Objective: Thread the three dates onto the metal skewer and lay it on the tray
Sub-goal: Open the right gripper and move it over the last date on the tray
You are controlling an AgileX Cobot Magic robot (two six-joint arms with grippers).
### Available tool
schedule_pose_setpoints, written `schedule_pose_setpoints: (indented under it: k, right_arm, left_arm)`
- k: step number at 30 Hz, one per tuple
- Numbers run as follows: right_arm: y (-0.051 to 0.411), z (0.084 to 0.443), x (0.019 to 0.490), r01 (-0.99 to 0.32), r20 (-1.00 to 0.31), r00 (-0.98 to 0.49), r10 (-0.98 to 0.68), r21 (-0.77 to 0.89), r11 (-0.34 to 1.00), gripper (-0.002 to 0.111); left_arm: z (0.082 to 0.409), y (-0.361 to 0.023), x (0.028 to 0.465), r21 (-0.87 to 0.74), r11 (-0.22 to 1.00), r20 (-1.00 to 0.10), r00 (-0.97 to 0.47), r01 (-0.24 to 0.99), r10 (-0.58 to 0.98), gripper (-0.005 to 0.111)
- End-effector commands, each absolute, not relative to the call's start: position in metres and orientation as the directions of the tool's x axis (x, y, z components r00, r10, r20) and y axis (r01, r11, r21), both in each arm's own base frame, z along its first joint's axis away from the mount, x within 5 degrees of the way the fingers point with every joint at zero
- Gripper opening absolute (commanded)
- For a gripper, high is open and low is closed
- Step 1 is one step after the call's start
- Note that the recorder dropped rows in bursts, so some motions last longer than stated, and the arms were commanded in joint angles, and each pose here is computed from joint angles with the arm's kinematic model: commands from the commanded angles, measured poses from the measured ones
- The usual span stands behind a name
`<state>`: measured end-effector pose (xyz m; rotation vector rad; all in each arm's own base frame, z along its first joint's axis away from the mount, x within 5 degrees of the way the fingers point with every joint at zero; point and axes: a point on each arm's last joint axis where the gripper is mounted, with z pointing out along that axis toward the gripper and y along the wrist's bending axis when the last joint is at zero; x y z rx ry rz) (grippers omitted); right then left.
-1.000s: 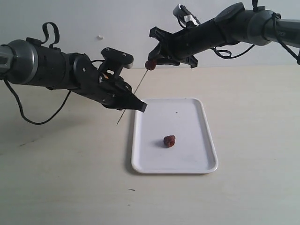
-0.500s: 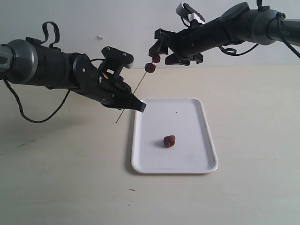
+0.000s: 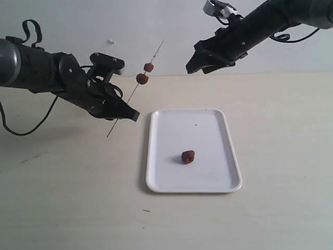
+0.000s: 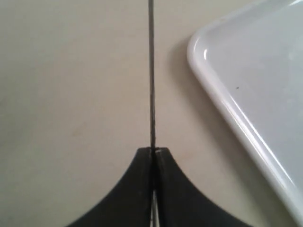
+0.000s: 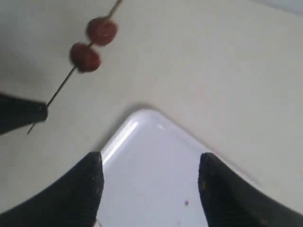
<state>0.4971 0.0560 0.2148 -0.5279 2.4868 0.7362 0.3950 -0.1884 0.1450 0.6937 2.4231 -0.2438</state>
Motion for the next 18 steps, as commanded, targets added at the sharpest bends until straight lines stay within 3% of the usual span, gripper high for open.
schedule_pose_setpoints:
  k: [1,8,12,18]
  right_arm:
    - [0.068,0.225,0.477,-0.604,-0.467,-0.773,-0.43,0.333,0.725,0.054]
    - [0.121,0.205,0.457,-0.67,-0.218,-0.732,-0.646,0.055,0.741,0.054]
    - [0.15,0.193,0.443,-0.578,-0.139,-0.81,-0.569,0.036,0.815,0.054]
    - [0.161,0.185,0.432,-0.384,-0.083,-0.92,-0.382,0.011,0.923,0.054]
  left_arm:
    - [0.147,-0.188,0.394,0.0,0.834,-0.576,-0.682,0.551,0.451,0.0]
    - [0.145,-0.187,0.392,0.015,0.822,-0.553,-0.68,0.57,0.481,0.0]
    - [0.145,-0.18,0.394,0.024,0.825,-0.539,-0.688,0.565,0.487,0.0]
    - [0.145,-0.133,0.411,-0.027,0.917,-0.536,-0.781,0.397,0.322,0.0]
